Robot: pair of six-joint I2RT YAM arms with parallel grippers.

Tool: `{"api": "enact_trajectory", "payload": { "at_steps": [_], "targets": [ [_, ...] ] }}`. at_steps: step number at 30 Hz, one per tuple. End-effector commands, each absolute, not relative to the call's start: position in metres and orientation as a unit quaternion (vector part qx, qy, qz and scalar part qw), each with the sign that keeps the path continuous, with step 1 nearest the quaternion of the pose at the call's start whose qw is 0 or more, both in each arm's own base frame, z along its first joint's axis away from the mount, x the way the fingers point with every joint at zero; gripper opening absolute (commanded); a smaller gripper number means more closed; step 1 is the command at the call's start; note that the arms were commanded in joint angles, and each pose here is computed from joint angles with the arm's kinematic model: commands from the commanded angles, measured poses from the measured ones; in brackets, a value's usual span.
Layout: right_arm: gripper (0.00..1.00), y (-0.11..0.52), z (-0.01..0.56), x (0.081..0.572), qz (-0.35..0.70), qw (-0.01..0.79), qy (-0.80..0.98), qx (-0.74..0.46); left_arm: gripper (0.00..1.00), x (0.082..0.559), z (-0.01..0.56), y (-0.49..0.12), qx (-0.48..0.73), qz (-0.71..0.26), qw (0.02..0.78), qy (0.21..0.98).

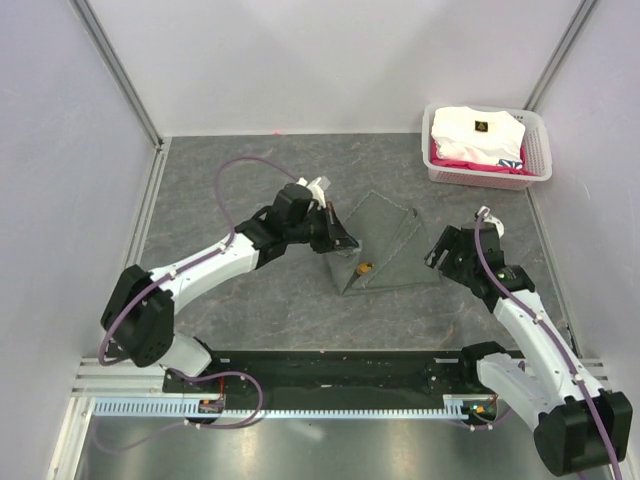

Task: Fold the napkin, place the utensils inside, and roll it up
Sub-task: Fold the napkin

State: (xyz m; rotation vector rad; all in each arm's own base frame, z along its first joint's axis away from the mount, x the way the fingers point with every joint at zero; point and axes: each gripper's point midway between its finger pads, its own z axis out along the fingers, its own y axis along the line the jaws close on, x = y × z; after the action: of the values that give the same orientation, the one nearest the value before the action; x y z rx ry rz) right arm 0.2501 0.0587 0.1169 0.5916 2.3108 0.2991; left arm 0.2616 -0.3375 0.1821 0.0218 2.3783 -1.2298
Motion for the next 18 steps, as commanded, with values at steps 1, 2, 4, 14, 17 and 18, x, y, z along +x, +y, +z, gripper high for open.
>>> {"api": "enact_trajectory", "payload": {
  "at_steps": [1, 2, 4, 14, 17, 18],
  "targets": [
    [0.8, 0.053, 0.113, 0.239, 0.107, 0.355, 0.896, 0.243, 0.02, 0.257, 0.208, -0.374, 0.06, -0.481, 0.233, 0.843],
    [0.8, 0.053, 0.113, 0.238, 0.106, 0.354, 0.897, 0.243, 0.02, 0.252, 0.207, -0.381, 0.068, -0.482, 0.226, 0.843],
    [0.8, 0.052, 0.114, 0.235, 0.107, 0.356, 0.896, 0.243, 0.02, 0.25, 0.206, -0.391, 0.075, -0.484, 0.222, 0.843],
    [0.8, 0.049, 0.113, 0.226, 0.101, 0.355, 0.896, 0.246, 0.02, 0.24, 0.206, -0.433, 0.099, -0.496, 0.196, 0.84],
    [0.8, 0.048, 0.111, 0.223, 0.1, 0.353, 0.896, 0.249, 0.02, 0.238, 0.214, -0.438, 0.102, -0.503, 0.197, 0.835],
    [0.8, 0.049, 0.111, 0.223, 0.105, 0.353, 0.896, 0.248, 0.02, 0.238, 0.216, -0.438, 0.101, -0.504, 0.199, 0.834]
  ]
}}
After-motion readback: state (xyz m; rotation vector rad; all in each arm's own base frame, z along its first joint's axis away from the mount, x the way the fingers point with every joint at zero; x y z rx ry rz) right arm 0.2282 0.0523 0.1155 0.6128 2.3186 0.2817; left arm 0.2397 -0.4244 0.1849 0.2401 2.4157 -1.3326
